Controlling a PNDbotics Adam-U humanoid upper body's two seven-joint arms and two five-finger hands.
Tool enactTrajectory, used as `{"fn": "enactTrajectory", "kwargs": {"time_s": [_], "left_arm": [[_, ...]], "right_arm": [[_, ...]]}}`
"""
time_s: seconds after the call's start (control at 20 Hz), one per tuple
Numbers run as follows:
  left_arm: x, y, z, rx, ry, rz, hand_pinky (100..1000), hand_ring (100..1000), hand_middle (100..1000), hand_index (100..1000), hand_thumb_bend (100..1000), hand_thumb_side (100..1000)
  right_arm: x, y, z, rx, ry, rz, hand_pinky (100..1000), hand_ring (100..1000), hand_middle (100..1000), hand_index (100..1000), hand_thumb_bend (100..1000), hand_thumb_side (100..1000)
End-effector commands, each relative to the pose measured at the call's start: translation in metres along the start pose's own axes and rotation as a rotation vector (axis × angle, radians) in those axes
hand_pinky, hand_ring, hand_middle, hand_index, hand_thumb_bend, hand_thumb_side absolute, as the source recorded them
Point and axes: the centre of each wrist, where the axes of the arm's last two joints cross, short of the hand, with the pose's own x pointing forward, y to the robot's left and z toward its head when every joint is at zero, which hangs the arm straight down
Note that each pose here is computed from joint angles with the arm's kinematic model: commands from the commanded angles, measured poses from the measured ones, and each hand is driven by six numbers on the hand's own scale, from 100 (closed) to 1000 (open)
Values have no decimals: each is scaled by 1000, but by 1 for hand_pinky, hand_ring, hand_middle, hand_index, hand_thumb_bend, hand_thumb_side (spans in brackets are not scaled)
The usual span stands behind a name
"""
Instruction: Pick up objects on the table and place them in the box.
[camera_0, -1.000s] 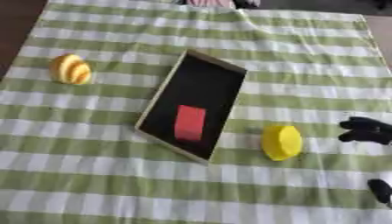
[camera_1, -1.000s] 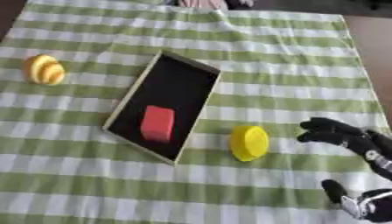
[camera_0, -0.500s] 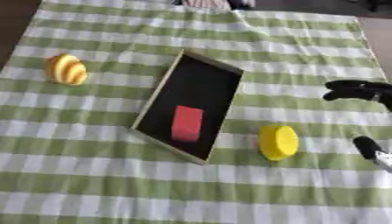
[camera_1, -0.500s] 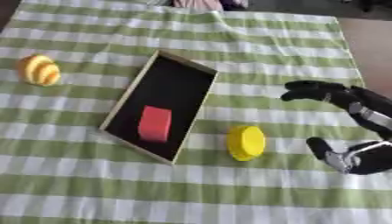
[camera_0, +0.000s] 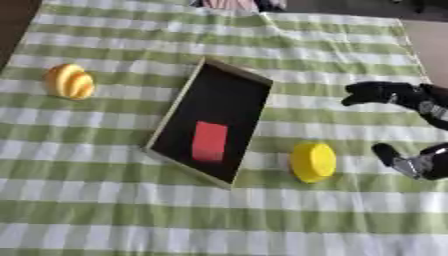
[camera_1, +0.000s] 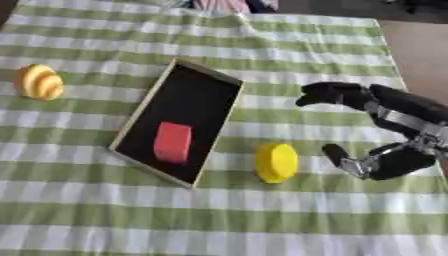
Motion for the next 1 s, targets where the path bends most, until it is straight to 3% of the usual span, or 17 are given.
{"fn": "enactTrajectory", "kwargs": {"time_s": [0.05,0.5,1.0], "left_arm": [[8,1,-13,-26,-34,-7,797,733,703,800,100,570],[7,-1,-15,-23,-38,6,795,729,699,800,100,570],[6,-3,-18,-21,-35,17,792,724,690,799,100,570]], "right_arm": [[4,-9,-5,62,12,59,1000,1000,870,1000,100,249],[5,-4,-12,134,70,101,1000,1000,883,1000,100,199],[6,3,-15,209,122,126,1000,1000,908,1000,100,310]]}}
